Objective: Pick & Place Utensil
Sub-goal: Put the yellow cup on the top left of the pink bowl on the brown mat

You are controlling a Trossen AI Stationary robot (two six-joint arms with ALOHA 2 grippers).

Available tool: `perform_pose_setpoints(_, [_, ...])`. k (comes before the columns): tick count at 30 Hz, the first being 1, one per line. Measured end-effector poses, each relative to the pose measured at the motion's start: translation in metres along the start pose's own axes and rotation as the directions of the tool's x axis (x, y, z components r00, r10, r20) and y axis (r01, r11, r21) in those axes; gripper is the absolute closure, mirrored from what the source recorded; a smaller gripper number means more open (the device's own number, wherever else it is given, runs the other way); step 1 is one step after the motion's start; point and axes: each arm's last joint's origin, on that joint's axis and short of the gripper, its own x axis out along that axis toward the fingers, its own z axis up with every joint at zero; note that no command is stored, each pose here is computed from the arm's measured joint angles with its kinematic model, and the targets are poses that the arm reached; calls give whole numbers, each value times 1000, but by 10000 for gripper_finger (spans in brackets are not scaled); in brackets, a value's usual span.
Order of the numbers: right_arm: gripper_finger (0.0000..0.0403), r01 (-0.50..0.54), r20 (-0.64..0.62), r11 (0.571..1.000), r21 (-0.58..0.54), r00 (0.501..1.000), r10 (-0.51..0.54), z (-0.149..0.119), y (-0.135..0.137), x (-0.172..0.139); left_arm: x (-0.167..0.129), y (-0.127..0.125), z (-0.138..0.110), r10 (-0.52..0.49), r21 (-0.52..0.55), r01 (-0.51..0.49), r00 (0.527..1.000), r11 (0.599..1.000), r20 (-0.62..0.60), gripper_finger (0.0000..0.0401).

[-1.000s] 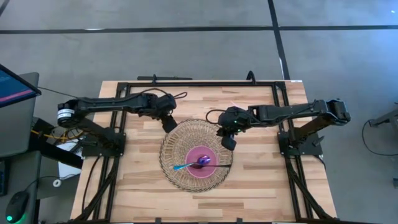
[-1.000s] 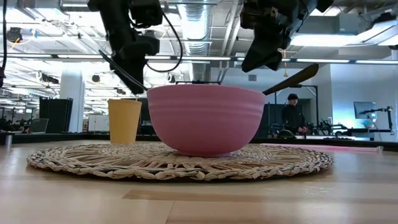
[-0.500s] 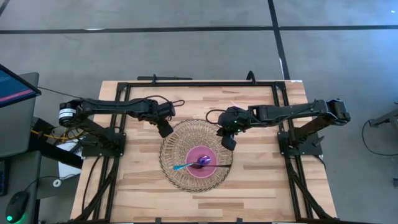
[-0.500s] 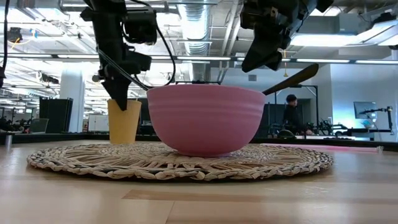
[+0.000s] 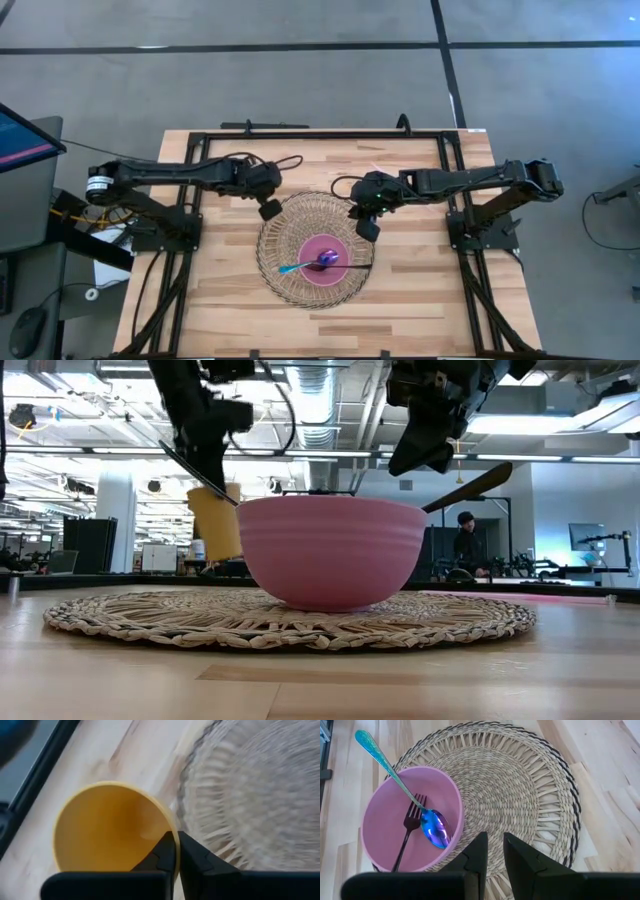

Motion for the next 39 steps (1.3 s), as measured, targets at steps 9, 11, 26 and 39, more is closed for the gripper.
perform_pose_setpoints(9, [347,-1,2,1000,0,1000,1,0,0,0,-10,-32,-4,-101,97,103,995,990,-20,393])
perform_pose_setpoints(11, [347,0,2,1000,0,1000,0,0,0,0,-10,-40,-6,-125,124,127,992,984,-27,393])
perform_pose_setpoints(26, [347,-1,2,1000,0,1000,1,0,0,0,4,-77,-16,-170,234,192,979,953,-113,381])
perform_pose_setpoints(39, [347,-1,2,1000,-1,1000,1,0,0,0,15,-83,-15,-154,243,183,979,952,-136,343])
